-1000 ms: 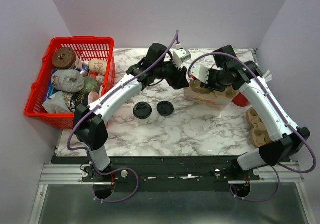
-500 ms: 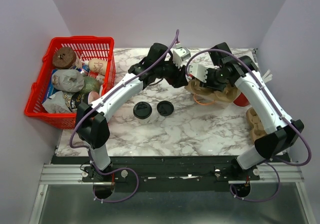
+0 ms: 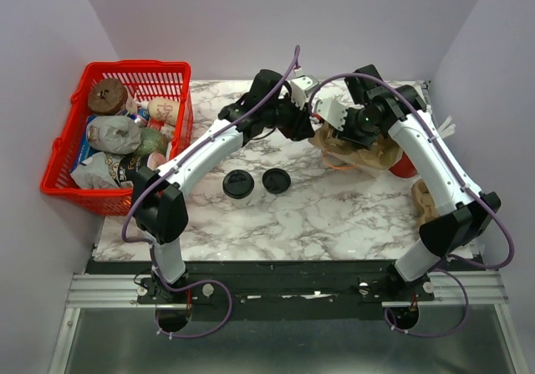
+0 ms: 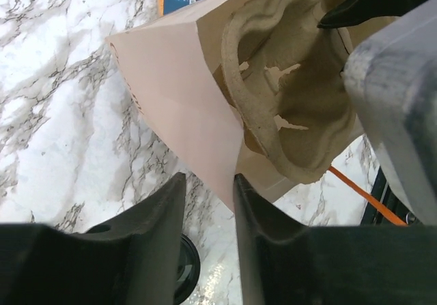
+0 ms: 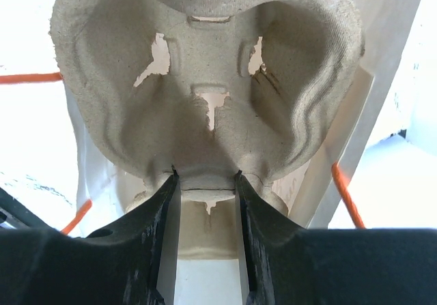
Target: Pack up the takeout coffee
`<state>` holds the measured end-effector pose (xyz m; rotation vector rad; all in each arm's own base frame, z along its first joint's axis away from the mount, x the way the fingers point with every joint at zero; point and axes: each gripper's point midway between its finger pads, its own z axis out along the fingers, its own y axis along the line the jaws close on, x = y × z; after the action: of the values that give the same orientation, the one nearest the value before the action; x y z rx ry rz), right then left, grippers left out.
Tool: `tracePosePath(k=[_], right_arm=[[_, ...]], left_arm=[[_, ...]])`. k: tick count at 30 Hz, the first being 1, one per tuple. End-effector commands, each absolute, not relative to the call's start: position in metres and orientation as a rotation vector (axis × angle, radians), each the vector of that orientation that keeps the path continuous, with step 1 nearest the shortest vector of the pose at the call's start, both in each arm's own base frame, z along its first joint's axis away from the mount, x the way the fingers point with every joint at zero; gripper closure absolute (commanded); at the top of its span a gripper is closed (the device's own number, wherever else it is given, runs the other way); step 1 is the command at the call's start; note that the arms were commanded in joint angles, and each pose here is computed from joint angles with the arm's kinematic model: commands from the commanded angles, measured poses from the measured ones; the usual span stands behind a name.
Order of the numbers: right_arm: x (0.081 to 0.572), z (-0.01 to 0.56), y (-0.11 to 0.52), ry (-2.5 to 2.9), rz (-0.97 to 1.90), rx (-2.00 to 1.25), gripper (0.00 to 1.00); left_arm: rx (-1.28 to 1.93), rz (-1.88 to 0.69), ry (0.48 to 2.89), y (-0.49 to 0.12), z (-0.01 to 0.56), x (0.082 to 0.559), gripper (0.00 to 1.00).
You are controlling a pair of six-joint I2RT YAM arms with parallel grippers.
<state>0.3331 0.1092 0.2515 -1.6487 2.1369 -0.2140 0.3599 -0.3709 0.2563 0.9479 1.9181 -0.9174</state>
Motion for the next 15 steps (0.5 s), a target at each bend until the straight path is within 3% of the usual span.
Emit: tracePosePath(k=[1,5,7,15], right_arm=[[0.318,0.245,0.089,2.274,-0.272,-1.645,0.99],[0.323,0.247,0.089,2.296,-0.293,-1.607,0.99],[0.326,0.249,0.090,2.305,-0.296,-1.585,1.00],[0.343,0.255,0.089,2.376,-0.362,-1.472,0.99]], left_arm=[[0.949,-0.953,1.888,-0.381,0.265,0.366,0.67],[0.976,-1.009,1.857,-0.389,0.270,0.362,0.93],[0.972,-1.026,1.860,-0.390,0.270,0.361,1.00],[0.957,-1.071,1.822,-0.386,0.296,0.348,1.00]])
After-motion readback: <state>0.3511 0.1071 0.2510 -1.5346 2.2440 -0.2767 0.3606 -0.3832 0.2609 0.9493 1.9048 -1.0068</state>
